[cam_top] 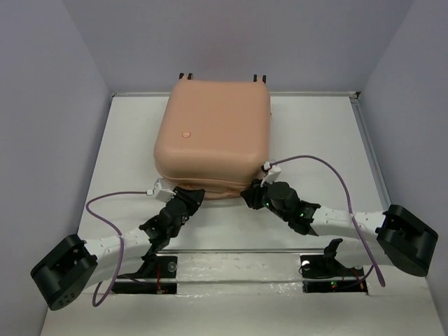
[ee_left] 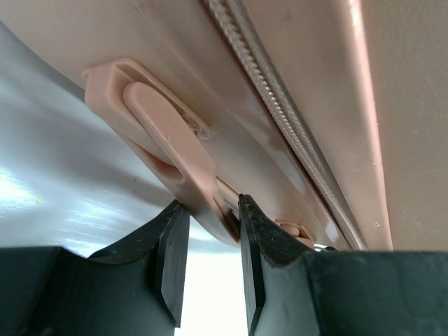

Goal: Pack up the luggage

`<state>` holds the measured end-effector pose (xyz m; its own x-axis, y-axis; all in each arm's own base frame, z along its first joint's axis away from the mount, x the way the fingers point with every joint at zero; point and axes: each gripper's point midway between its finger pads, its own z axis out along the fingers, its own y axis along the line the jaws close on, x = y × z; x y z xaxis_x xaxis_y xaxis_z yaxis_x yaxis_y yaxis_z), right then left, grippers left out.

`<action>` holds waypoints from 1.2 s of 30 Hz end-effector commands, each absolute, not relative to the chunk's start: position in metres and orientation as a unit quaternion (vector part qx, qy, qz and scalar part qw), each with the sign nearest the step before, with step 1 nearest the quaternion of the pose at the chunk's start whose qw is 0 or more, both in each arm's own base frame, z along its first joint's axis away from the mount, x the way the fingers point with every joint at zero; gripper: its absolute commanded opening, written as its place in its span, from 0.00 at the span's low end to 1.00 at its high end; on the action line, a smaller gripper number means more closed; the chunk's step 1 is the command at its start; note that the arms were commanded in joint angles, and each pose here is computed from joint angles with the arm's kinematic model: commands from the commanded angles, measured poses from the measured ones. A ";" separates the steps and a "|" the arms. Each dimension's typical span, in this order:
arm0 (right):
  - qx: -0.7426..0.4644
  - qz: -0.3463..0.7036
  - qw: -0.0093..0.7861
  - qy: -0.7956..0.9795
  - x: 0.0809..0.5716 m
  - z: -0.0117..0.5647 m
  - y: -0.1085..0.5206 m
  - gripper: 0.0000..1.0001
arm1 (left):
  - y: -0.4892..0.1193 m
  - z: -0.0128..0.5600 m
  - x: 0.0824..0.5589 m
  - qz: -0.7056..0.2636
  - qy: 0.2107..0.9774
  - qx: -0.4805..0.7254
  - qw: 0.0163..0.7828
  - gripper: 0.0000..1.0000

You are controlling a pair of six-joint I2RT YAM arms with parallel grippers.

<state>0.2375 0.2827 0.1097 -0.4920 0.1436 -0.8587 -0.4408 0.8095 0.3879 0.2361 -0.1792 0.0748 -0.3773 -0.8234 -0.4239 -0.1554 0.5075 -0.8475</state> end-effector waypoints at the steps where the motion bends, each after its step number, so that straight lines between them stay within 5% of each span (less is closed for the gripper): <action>1: -0.016 0.314 0.593 0.741 0.272 0.180 0.278 0.31 | -0.206 0.115 0.236 -0.424 0.723 -0.271 0.474 0.06; 6: 0.002 0.301 0.596 0.745 0.277 0.177 0.273 0.07 | -0.206 0.117 0.237 -0.426 0.721 -0.270 0.475 0.06; 22: 0.038 0.182 0.575 0.797 0.259 0.137 0.180 0.07 | -0.195 0.121 0.240 -0.402 0.719 -0.275 0.496 0.06; 28: -0.008 0.217 0.542 0.812 0.257 0.129 0.210 0.07 | -0.202 0.126 0.239 -0.413 0.720 -0.263 0.492 0.06; 36: -0.130 0.277 0.500 0.810 0.196 0.137 0.327 0.07 | -0.237 0.141 0.241 -0.433 0.727 -0.216 0.487 0.06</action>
